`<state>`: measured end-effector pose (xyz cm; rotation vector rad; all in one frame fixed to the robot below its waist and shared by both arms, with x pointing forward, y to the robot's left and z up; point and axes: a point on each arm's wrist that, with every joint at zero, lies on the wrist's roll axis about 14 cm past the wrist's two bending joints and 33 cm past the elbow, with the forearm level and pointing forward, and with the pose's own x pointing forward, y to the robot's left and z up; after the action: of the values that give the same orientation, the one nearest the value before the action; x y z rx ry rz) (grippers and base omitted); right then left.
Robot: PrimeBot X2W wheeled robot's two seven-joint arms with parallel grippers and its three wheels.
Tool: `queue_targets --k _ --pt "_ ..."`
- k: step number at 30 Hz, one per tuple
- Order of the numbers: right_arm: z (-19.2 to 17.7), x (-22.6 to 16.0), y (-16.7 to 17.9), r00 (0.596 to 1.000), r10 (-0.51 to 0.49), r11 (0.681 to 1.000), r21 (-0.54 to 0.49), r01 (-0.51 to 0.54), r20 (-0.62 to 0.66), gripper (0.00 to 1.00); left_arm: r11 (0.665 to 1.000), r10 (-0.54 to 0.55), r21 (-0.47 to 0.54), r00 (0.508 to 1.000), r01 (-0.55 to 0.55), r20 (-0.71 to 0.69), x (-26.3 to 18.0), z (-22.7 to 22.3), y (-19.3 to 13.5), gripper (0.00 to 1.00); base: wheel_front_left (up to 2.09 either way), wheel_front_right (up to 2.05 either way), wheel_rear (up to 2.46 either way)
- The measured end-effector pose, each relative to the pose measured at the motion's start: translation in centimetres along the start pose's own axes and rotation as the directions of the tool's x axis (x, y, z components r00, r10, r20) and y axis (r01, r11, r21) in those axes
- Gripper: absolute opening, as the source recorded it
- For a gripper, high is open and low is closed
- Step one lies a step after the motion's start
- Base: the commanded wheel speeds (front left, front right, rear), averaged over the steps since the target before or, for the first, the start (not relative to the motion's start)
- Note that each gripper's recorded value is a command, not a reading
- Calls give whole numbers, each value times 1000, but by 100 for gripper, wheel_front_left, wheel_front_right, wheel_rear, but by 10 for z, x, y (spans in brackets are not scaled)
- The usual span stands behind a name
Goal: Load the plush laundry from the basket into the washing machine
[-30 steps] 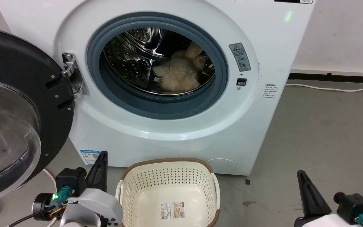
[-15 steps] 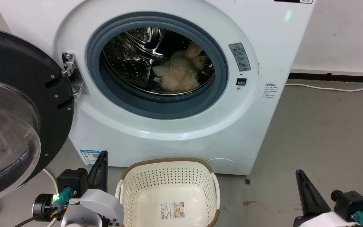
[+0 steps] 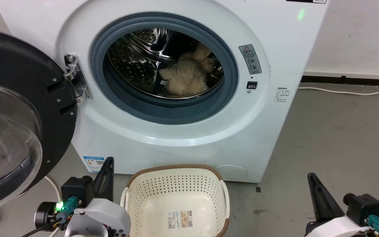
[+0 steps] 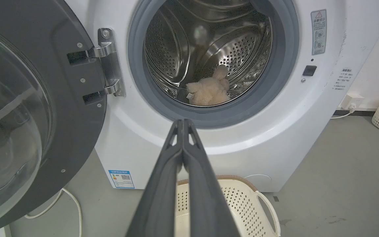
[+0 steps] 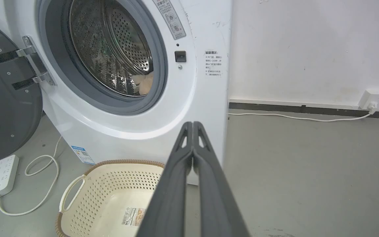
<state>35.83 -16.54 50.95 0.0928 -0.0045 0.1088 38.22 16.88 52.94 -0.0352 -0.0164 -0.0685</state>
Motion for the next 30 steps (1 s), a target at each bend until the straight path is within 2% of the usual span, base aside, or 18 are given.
queue_targets --k 30 --pt "6 6 3 1000 13 997 -69 -15 -18 0 998 33 45 999 -34 6 -3 3 4 0 0 0 0"
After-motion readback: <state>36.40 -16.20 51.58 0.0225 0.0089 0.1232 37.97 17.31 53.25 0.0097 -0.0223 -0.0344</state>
